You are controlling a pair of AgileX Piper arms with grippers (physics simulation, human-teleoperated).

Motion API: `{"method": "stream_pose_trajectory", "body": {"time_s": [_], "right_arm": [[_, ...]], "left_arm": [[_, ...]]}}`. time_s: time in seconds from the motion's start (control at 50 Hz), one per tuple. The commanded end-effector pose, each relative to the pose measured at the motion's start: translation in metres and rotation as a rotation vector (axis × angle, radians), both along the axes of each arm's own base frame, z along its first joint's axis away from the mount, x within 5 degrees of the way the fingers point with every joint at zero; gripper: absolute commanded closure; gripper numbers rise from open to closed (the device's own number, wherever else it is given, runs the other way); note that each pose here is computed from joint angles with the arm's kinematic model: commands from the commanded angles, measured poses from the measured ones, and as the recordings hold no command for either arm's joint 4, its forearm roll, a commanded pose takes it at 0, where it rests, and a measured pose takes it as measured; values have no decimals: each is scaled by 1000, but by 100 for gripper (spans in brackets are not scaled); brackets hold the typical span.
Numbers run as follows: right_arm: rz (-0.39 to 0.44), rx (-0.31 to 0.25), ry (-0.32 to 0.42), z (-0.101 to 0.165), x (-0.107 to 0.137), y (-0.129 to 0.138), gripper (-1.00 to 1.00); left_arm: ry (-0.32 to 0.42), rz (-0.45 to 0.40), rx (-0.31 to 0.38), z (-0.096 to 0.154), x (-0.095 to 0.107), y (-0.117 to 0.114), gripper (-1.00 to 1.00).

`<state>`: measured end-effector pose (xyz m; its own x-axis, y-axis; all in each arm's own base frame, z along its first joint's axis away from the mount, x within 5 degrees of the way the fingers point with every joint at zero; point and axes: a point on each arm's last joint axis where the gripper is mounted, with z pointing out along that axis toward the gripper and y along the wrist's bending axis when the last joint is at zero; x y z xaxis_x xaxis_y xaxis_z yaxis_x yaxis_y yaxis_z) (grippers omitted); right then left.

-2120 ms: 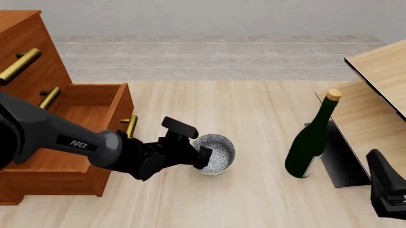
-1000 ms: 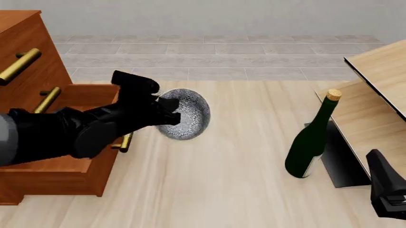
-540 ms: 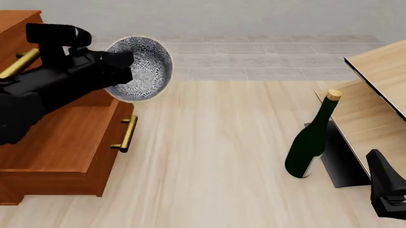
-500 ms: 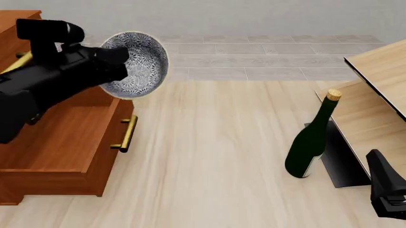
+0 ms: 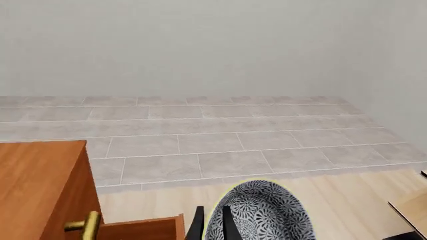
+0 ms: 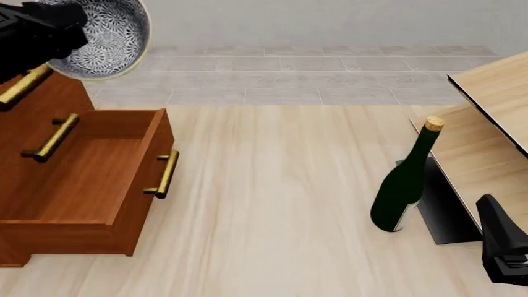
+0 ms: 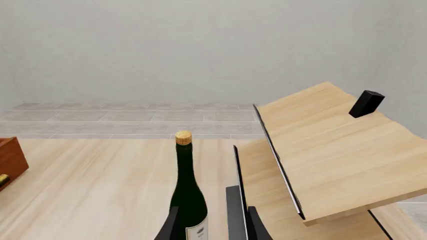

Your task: Put the bowl on top of the cabinet.

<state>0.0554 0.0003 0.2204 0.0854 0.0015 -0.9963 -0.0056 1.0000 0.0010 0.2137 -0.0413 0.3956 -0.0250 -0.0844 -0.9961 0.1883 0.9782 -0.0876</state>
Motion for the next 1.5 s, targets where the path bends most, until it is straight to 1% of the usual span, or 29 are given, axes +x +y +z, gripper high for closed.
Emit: {"method": "stream_pose_trajectory", "body": {"time_s": [0.02,0.04,0.06,0.08,0.12,0.14,0.16,0.18,0.2,0.22,0.24,0.3,0.32,0.48,0.54,0.58,0.62,0.64,0.66,0.7,0.78,0.82,0.86,0.92,0.94,0.98,1.02,1.18,1.5], "right_arm": [[0,0,0,0,0,0,-100],[0,0,0,0,0,0,-100],[0,0,0,0,0,0,-100],[0,0,0,0,0,0,-100],[0,0,0,0,0,0,-100],[0,0,0,0,0,0,-100],[0,0,0,0,0,0,-100],[0,0,0,0,0,0,-100],[0,0,0,0,0,0,-100],[0,0,0,0,0,0,-100],[0,0,0,0,0,0,-100],[0,0,0,0,0,0,-100],[0,0,0,0,0,0,-100],[0,0,0,0,0,0,-100],[0,0,0,0,0,0,-100],[0,0,0,0,0,0,-100],[0,0,0,0,0,0,-100],[0,0,0,0,0,0,-100],[0,0,0,0,0,0,-100],[0,0,0,0,0,0,-100],[0,0,0,0,0,0,-100],[0,0,0,0,0,0,-100],[0,0,0,0,0,0,-100],[0,0,0,0,0,0,-100],[0,0,0,0,0,0,-100],[0,0,0,0,0,0,-100],[0,0,0,0,0,0,-100],[0,0,0,0,0,0,-100],[0,0,0,0,0,0,-100]], "left_arm": [[-18,122,-98,39,-9,27,100],[-15,179,-83,47,-10,39,100],[-15,179,-83,47,-10,39,100],[-46,160,-116,55,-18,36,100],[-45,211,-140,65,-20,46,100],[-45,211,-140,65,-20,46,100],[-63,261,-134,72,-24,55,100],[-77,263,-117,73,-25,56,100],[-45,293,-145,72,-18,62,100],[-45,293,-145,72,-18,62,100],[-79,317,-145,77,-26,66,100],[-87,340,-173,84,-31,70,100],[-111,359,-171,88,-37,73,100],[-112,420,-200,100,-41,84,100],[-92,435,-251,100,-39,87,100],[-85,469,-275,99,-40,93,100],[-73,478,-284,98,-39,95,100],[-47,500,-304,94,-34,100,100],[-67,519,-300,95,-40,102,100],[-38,533,-321,92,-35,106,100],[-54,594,-348,92,-42,115,100],[-32,616,-380,90,-41,120,100],[-66,635,-372,95,-51,120,100],[-49,636,-384,93,-49,121,100],[-17,650,-409,88,-46,124,100],[-18,643,-408,88,-45,123,100],[4,675,-438,84,-45,128,100],[-5,670,-468,91,-46,127,100],[20,717,-500,86,-41,139,100]]}}
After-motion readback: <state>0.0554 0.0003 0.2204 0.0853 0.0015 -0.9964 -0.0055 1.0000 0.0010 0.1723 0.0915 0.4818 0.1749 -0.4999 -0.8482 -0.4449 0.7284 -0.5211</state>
